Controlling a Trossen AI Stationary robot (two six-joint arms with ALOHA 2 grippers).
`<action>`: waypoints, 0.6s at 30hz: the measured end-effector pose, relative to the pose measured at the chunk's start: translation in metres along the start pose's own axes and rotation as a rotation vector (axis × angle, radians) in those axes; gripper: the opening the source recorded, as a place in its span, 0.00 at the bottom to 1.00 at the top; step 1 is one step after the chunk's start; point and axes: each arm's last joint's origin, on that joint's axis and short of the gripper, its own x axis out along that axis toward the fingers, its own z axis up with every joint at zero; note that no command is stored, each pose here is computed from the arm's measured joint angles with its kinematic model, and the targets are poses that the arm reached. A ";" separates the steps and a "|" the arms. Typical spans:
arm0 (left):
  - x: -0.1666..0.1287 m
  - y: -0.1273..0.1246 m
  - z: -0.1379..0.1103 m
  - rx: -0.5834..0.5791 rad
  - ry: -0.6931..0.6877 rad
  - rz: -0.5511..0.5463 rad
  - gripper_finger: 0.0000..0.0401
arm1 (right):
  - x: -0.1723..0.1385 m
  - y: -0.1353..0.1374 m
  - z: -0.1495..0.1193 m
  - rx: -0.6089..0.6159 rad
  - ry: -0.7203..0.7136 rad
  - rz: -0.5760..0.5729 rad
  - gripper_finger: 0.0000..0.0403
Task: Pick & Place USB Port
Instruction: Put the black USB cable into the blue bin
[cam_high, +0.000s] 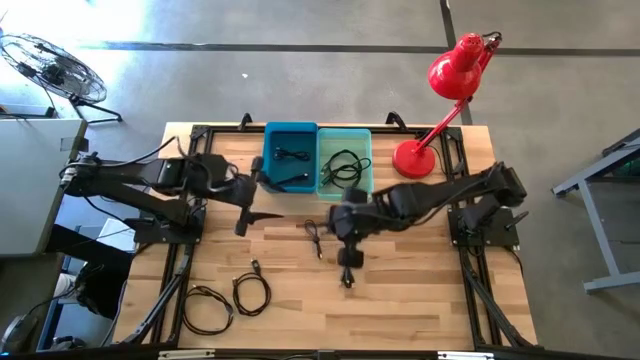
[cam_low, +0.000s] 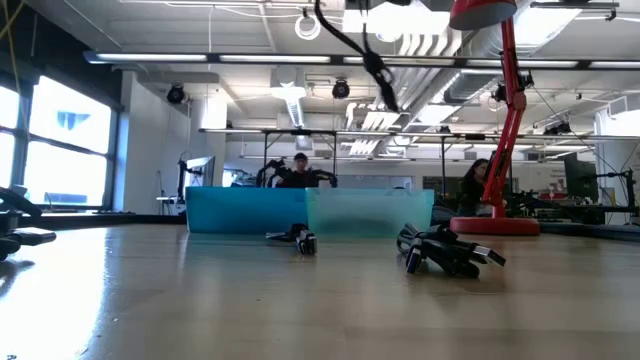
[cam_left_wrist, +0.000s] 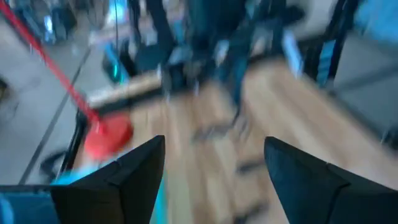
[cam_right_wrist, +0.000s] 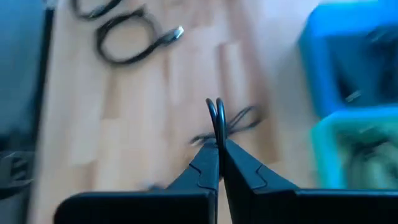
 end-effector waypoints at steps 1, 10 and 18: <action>0.000 0.001 0.004 -0.016 -0.049 -0.006 0.68 | -0.003 -0.005 0.004 -0.022 -0.023 -0.024 0.00; 0.010 0.003 0.011 -0.080 -0.126 0.032 0.68 | -0.027 -0.032 0.039 -0.192 -0.216 -0.138 0.00; 0.032 0.003 0.002 -0.098 -0.047 0.072 0.68 | -0.037 -0.042 0.055 -0.281 -0.323 -0.051 0.00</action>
